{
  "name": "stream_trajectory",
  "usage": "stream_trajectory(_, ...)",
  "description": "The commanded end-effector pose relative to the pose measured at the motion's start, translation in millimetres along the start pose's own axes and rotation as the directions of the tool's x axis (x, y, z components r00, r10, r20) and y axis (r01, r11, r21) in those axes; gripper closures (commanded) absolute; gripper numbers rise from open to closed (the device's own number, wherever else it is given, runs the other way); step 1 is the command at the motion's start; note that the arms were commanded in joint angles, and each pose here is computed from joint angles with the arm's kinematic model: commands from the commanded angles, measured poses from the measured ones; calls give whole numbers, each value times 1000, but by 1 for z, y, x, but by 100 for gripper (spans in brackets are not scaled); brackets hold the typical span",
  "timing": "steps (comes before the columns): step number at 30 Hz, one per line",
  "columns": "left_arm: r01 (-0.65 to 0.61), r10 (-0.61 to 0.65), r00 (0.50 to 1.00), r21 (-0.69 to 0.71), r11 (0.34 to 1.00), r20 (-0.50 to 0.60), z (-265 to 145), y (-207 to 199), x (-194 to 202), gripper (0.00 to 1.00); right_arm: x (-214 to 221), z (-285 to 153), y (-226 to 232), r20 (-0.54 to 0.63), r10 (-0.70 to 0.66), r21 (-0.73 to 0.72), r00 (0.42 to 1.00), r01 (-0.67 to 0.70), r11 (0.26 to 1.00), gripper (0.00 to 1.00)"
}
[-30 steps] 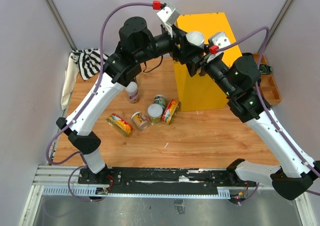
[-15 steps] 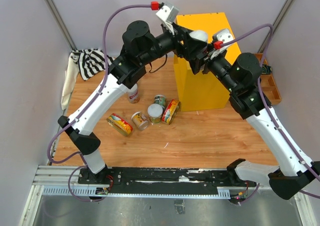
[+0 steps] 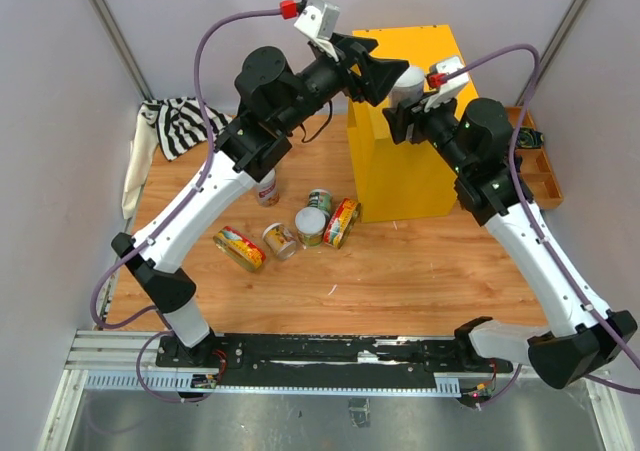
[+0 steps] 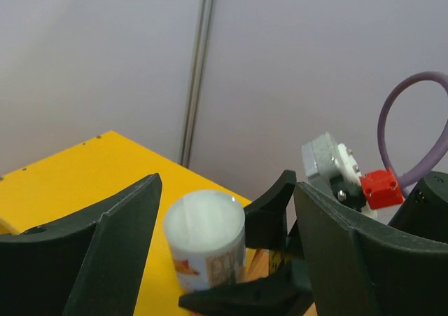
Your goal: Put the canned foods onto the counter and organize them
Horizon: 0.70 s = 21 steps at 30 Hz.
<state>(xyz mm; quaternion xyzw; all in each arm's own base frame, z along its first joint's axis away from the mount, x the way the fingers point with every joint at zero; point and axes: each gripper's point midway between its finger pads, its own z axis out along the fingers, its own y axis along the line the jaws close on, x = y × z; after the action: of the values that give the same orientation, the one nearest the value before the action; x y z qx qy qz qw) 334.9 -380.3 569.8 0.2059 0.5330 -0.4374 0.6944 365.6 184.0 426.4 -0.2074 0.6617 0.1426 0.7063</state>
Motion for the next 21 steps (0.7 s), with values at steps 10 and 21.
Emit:
stream_trajectory(10,-96,127,987,-272,957,100,-37,51,-3,17,-52,31,-91,257,55,158,965,-99,982,94)
stream_trajectory(21,-42,59,998,-461,886,23,-100,135,60,16,-37,96,-146,257,23,238,966,-87,967,93)
